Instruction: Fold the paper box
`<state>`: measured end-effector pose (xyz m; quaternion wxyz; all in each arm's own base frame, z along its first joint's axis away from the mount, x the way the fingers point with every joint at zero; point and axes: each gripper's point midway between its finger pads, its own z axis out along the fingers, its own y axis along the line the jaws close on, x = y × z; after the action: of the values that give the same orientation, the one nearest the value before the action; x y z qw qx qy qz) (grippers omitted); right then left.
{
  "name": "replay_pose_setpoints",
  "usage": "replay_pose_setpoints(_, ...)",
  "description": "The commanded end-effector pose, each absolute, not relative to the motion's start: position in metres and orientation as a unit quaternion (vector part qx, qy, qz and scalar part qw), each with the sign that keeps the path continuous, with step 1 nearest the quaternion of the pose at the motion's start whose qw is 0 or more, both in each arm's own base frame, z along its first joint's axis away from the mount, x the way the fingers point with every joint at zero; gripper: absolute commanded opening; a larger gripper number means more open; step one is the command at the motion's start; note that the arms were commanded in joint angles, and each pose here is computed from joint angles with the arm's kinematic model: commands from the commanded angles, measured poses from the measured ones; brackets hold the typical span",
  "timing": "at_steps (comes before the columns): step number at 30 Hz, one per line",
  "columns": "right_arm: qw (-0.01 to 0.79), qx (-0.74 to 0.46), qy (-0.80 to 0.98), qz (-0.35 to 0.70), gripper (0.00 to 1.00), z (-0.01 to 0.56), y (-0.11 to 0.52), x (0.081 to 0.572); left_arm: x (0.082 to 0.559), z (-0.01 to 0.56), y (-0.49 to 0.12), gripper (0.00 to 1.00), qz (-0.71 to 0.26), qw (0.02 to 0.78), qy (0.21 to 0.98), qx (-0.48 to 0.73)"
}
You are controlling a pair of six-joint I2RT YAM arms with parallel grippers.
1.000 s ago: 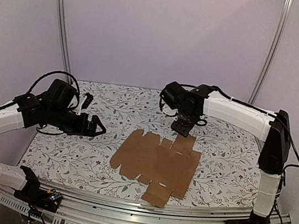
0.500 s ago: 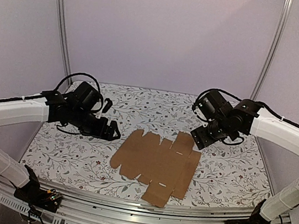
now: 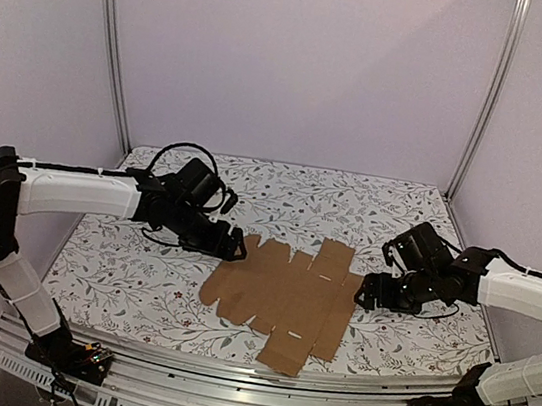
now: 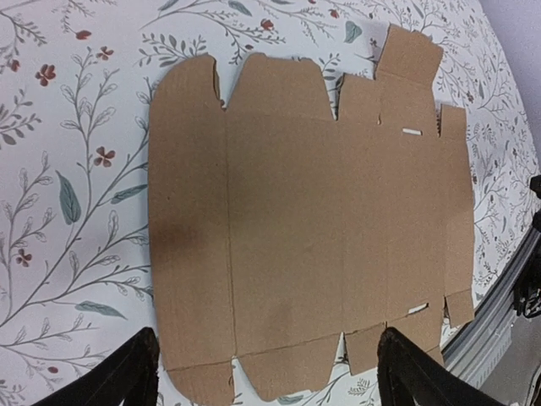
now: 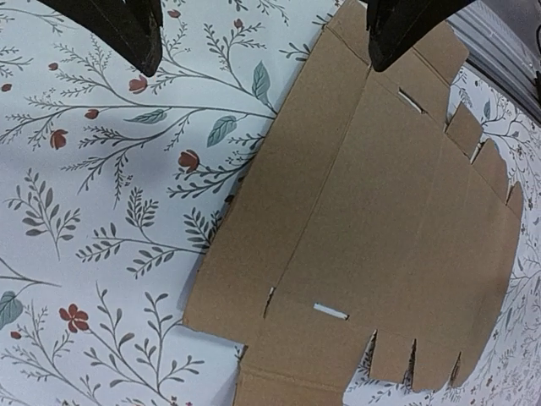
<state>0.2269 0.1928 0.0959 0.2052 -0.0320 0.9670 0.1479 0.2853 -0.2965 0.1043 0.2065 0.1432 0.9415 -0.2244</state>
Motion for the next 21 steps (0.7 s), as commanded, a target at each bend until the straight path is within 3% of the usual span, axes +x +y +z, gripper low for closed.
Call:
replay_pose_setpoints(1, 0.183, 0.048, 0.951, 0.246, 0.81, 0.087, 0.213, 0.224, 0.290, 0.102, -0.316, 0.85, -0.241, 0.211, 0.934, 0.157)
replay_pose_setpoints(13, 0.140, 0.120, 0.924, 0.336, 0.65, 0.053, 0.230, 0.212, 0.288, 0.062, -0.326, 0.79, -0.233, 0.190, 0.942, 0.150)
replay_pose_setpoints(21, 0.124, 0.138, 0.917, 0.353, 0.61, 0.035, 0.232, 0.207, 0.283, 0.042, -0.323, 0.77, -0.219, 0.177, 0.948, 0.147)
